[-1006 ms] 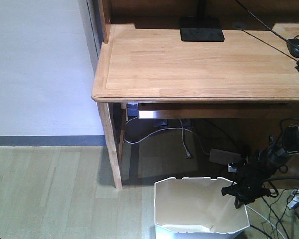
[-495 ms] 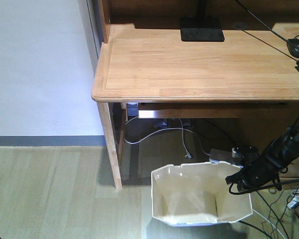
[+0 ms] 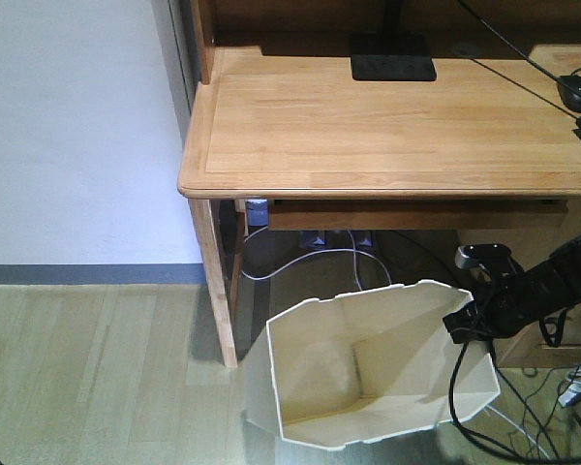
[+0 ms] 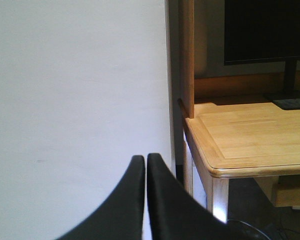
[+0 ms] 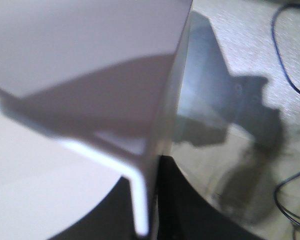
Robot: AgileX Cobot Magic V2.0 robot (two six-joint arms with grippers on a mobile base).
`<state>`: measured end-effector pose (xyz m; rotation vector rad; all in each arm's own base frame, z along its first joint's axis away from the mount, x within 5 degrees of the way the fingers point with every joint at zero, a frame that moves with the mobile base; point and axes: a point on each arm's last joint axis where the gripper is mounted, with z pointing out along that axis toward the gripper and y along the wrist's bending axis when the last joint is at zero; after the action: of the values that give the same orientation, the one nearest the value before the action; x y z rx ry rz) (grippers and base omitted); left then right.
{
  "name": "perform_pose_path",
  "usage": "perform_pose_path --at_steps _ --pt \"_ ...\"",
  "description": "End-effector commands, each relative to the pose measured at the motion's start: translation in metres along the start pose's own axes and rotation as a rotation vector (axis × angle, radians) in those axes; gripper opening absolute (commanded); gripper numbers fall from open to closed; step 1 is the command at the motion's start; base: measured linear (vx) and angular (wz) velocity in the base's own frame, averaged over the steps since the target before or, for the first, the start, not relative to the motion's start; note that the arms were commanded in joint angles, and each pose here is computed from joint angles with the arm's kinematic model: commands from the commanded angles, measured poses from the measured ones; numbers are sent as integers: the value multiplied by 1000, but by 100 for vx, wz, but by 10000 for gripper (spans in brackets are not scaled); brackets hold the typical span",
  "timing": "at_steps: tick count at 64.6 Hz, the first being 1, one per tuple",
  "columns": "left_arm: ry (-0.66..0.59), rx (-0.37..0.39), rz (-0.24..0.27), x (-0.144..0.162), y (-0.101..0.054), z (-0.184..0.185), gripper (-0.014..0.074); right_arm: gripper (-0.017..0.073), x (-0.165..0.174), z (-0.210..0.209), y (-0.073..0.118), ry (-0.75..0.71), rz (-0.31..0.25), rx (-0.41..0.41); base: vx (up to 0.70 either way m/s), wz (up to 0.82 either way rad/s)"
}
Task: Move trash bin to bedside with robot
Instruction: 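Hold the bin in the right gripper while the base turns toward the bed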
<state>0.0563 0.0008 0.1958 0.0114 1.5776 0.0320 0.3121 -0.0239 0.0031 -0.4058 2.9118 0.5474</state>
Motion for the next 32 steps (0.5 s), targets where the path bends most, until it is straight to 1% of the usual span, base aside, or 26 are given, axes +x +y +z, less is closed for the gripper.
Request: perform_pose_path --at_steps 1,21,32 --pt "-70 7 -23 -3 0 0 -6 -5 -16 -33 25 -97 12 -154 0 0" --pt "-70 7 -23 -3 0 0 -6 -5 -18 -40 33 -100 1 -226 0 0" --pt "-70 7 -23 -3 0 0 -6 -5 -18 -40 33 -99 0 -230 0 0"
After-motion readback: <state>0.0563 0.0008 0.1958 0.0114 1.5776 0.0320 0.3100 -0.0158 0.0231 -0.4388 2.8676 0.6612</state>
